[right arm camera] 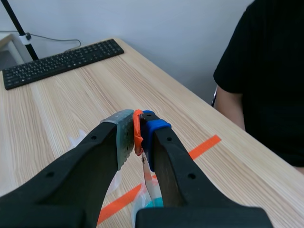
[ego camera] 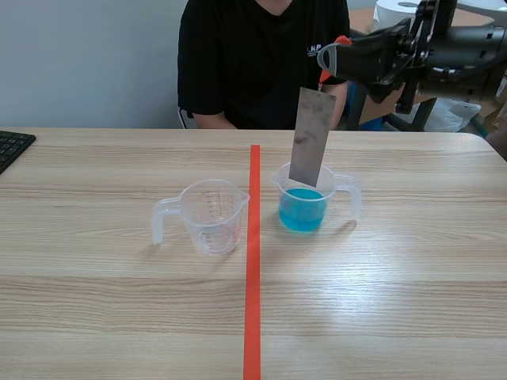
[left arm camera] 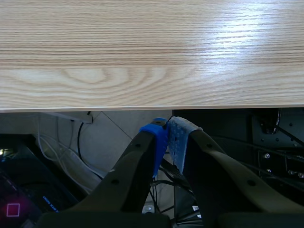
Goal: Do the redox reaction experiment.
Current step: 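Raise the plate and point at it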
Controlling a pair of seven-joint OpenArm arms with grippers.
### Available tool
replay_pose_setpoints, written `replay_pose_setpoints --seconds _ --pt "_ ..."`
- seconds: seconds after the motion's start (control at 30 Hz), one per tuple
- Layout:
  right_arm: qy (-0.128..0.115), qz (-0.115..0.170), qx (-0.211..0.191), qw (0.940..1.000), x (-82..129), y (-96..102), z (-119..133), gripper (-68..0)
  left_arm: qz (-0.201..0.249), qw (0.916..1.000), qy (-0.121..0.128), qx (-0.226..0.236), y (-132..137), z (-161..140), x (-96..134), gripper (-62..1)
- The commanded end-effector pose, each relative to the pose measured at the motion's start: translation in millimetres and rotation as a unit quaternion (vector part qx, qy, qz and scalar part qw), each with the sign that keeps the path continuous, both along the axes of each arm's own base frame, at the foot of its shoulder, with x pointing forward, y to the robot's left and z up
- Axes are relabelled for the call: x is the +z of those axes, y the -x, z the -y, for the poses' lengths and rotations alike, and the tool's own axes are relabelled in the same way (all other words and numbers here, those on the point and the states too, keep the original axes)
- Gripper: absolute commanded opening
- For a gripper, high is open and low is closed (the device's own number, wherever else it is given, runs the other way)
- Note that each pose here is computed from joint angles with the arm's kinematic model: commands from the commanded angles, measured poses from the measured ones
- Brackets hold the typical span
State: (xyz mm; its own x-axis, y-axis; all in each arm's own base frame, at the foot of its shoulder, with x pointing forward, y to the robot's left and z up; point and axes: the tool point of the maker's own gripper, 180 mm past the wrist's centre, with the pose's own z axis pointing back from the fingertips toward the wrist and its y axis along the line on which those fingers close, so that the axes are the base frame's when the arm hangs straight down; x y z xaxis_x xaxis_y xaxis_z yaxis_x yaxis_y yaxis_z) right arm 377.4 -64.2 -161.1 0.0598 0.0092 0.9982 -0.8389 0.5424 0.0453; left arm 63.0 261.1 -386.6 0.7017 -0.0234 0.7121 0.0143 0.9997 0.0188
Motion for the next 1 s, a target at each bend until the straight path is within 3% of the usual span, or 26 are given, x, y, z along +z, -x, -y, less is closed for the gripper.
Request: replay_pose_setpoints --seconds 0.0,0.23,0.5,0.73,0.97 --pt "-0.010 0.024 0.006 0.9997 21 -0.2 2 -66.0 0.014 0.9999 0.004 0.000 -4 2 5 -56.2" --pt "-0.024 0.032 0.005 0.9992 43 1.4 7 -66.0 0.021 0.9983 0.024 -0.048 -13 10 11 -56.2" --pt "-0.035 0.043 -0.002 0.9985 61 0.5 13 -66.0 0.054 0.9882 0.049 -0.135 -46 18 36 -56.2" --pt "-0.041 0.047 -0.004 0.9981 68 0.8 16 -66.0 0.084 0.9677 0.072 -0.227 -82 35 67 -56.2" --pt "-0.041 0.047 -0.004 0.9981 68 0.8 16 -66.0 0.135 0.9402 0.069 -0.305 -126 54 100 -56.2"
